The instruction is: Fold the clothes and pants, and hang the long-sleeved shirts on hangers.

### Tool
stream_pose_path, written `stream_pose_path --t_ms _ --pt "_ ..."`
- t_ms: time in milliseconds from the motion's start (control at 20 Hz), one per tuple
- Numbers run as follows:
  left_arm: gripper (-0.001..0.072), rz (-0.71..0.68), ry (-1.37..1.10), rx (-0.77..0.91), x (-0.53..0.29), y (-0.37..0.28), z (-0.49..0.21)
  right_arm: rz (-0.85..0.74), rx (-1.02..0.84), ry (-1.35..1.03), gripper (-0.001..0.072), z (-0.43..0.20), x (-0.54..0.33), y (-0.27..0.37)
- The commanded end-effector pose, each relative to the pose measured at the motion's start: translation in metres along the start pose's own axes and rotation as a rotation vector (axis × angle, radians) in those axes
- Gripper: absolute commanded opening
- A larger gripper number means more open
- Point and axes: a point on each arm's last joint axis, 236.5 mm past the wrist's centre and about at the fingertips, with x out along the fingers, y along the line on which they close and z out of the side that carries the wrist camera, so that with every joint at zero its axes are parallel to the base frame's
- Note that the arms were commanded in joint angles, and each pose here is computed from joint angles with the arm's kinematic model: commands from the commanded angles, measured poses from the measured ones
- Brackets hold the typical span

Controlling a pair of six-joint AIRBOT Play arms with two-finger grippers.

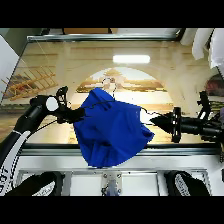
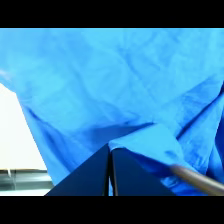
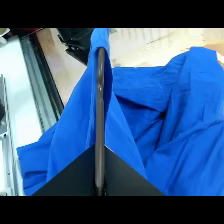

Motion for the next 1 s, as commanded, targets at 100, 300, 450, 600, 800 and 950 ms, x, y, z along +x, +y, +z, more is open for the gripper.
stream_pose_path --t_ms 100,300,450,600,800,950 --pt "0.0009 -0.010 -0.083 0.006 -0.027 0.017 0.016 0.061 0.041 0.008 0.0003 0.000 -0.001 0.017" --pt "0.0009 -0.034 -0.147 0.028 -0.048 0.012 0.019 0.094 0.052 0.027 0.0003 -0.005 0.003 0.023" --pt "0.0009 -0.065 -0.203 0.087 -0.077 -0.006 0.022 0.101 0.042 0.064 0.0003 -0.013 0.017 0.022" --pt "0.0009 -0.109 -0.294 0.193 -0.127 -0.040 0.029 0.114 0.032 0.075 0.0003 -0.017 0.029 0.020" --pt "0.0008 0.016 -0.323 0.298 -0.179 -0.036 0.020 0.055 0.007 0.027 0.0003 -0.008 0.032 0.002" --pt "0.0009 0.122 -0.276 0.305 -0.187 -0.013 0.009 0.061 -0.006 -0.097 0.0003 0.022 0.030 0.005"
